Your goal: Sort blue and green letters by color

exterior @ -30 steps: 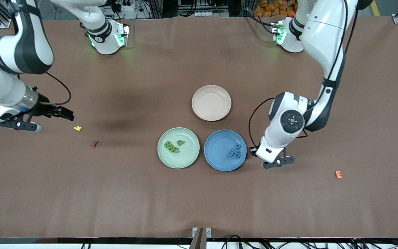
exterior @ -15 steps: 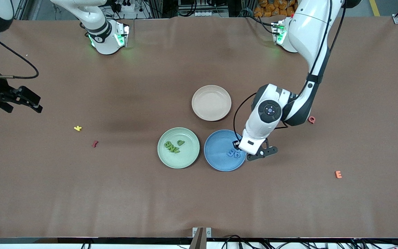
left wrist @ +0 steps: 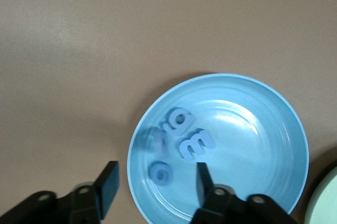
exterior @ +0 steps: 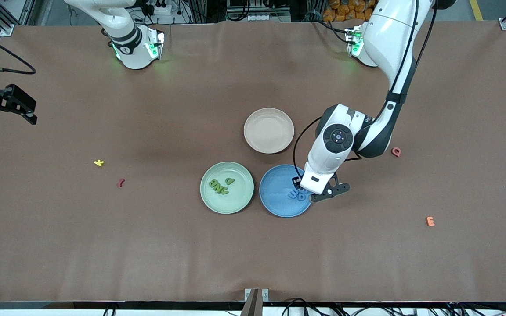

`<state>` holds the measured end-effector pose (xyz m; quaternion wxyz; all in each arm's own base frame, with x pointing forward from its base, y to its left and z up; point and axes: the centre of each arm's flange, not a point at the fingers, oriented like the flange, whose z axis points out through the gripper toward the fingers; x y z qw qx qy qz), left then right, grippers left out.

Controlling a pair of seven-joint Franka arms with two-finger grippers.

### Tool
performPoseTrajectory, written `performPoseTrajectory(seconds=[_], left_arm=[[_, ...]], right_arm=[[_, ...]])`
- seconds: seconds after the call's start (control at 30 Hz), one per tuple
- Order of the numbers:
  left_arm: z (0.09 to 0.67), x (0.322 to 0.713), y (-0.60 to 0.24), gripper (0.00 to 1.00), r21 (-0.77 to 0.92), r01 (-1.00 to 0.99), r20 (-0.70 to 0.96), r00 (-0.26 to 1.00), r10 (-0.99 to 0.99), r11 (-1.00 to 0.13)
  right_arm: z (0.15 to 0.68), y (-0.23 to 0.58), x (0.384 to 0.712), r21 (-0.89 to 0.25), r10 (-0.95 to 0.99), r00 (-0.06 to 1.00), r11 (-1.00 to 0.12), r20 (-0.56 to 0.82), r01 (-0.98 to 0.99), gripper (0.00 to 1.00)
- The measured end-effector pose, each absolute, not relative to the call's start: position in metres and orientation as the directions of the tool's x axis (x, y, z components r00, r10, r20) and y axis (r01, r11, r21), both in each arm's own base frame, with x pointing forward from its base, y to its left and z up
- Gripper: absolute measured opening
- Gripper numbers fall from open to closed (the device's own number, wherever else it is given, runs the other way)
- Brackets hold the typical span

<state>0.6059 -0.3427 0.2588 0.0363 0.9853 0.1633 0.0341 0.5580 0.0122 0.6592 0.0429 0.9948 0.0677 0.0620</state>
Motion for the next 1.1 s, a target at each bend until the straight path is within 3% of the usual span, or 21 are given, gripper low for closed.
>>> performPoseTrajectory(seconds=[0.23, 1.1], left_arm=[[0.26, 0.608, -0.34, 0.94, 0.084, 0.325, 0.057, 0.942, 0.33, -0.942], [0.265, 0.668, -0.194, 0.94, 0.053, 0.191, 0.085, 0.977, 0.195, -0.98]], right_arm=[[0.657, 0.013, 0.56, 0.058, 0.097, 0.987, -0.994, 0.125, 0.09, 1.0], [0.638, -0.005, 0.568, 0.005, 0.036, 0.995, -0.999, 0.091, 0.035, 1.0]])
